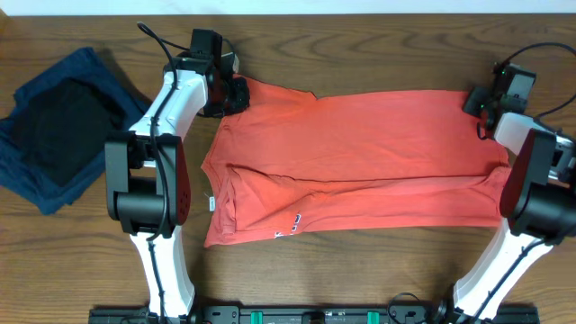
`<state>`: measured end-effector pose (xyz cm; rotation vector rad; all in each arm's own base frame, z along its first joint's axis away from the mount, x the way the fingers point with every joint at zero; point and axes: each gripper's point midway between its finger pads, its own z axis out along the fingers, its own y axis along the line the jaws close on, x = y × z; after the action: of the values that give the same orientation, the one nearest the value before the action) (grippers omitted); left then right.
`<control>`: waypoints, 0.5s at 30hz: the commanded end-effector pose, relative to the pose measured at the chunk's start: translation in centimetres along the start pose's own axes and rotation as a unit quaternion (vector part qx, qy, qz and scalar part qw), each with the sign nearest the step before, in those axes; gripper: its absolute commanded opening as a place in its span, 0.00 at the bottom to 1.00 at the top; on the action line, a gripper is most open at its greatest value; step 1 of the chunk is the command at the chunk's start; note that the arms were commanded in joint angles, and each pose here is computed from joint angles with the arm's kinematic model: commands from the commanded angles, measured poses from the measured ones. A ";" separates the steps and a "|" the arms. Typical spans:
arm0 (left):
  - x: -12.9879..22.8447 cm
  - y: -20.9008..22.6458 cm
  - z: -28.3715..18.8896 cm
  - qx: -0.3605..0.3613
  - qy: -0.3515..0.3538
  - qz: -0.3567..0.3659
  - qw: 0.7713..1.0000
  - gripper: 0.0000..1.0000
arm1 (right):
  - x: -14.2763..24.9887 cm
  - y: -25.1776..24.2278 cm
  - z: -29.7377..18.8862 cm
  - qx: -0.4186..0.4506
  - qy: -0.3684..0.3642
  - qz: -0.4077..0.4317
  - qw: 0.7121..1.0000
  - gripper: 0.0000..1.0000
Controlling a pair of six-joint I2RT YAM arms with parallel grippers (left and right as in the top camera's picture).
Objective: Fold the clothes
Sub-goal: 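Fold the top edge down toward the bottom edge with both grippers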
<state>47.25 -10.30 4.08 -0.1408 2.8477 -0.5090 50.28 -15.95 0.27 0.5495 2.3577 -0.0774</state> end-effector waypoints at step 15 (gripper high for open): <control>9.2 -0.5 -10.4 -0.041 0.132 -0.052 0.989 0.06 | 1.1 -7.4 -15.8 0.149 0.100 0.024 0.983 0.04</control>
<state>37.04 -9.15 11.52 -0.2172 3.0852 -0.4857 38.54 -17.79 10.31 0.7291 2.5274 -0.2935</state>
